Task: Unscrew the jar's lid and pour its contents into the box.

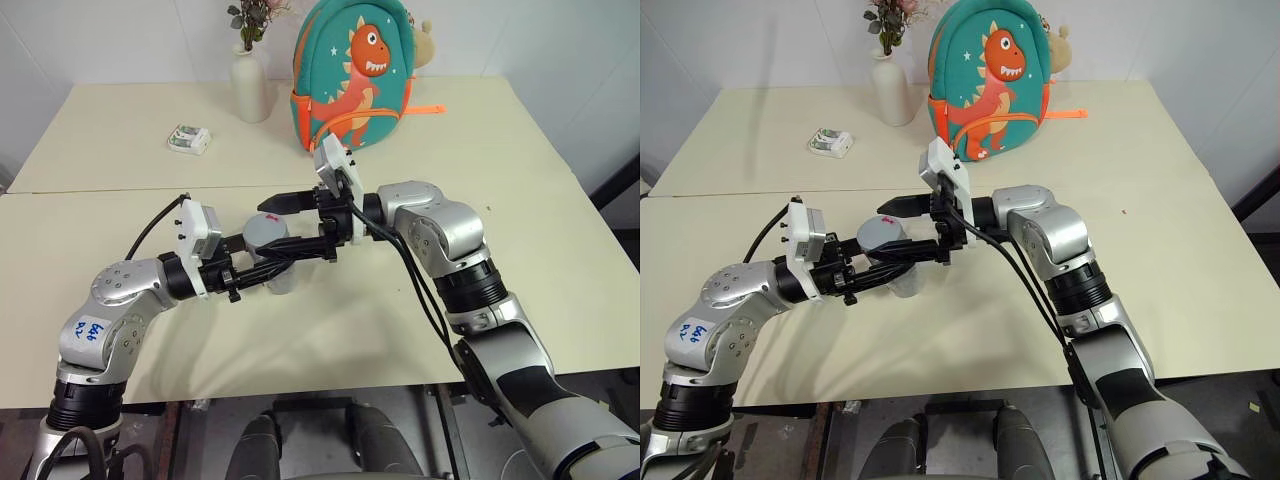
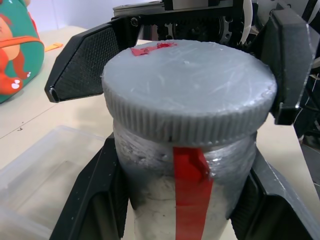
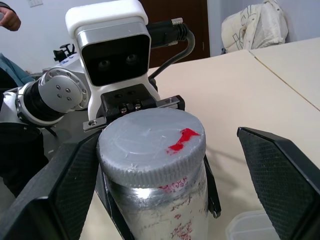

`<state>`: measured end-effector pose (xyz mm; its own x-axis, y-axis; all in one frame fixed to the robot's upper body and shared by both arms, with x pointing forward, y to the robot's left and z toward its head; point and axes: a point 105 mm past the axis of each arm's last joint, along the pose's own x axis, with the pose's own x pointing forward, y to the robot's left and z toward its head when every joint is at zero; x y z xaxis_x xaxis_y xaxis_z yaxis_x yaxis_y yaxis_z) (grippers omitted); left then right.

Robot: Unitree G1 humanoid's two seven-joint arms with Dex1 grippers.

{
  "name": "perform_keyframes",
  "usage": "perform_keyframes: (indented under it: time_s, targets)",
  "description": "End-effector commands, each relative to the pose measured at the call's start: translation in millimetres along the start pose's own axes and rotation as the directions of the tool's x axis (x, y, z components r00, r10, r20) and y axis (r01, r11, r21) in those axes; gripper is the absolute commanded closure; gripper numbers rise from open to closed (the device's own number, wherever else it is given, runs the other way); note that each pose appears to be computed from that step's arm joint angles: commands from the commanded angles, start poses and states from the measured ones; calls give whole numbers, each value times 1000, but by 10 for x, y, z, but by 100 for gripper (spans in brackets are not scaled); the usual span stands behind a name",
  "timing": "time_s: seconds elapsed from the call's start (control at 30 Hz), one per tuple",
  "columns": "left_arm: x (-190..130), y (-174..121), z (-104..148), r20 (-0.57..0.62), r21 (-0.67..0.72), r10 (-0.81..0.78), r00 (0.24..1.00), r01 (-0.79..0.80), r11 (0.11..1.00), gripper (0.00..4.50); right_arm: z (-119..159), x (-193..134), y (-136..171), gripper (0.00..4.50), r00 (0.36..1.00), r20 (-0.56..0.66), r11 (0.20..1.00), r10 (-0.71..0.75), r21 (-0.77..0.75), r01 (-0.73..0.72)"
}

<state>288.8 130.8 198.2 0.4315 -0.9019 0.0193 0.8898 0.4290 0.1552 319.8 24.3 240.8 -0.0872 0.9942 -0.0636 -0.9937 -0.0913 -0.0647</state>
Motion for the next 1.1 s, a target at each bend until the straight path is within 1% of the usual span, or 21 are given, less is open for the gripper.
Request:
perform_keyframes:
  time_s: [0.03, 0.43, 0.93, 1.1]
  targets:
    - [49, -101, 87, 30, 39, -49, 998, 48, 998, 236, 162, -84, -56, 4, 999, 23, 998, -33, -57, 34]
    - [1, -62, 96, 24, 46, -38, 999, 37, 998, 236, 168, -302, -89, 4, 999, 24, 998, -32, -55, 34]
    - [-11, -34, 110, 29, 48, -31, 999, 30, 998, 236, 102, -345, -101, 4, 1000, 5, 999, -21, -43, 21]
    - [-14, -42, 101, 32, 43, -29, 999, 27, 999, 236, 50, -362, -147, 4, 999, -18, 999, -41, -34, 40]
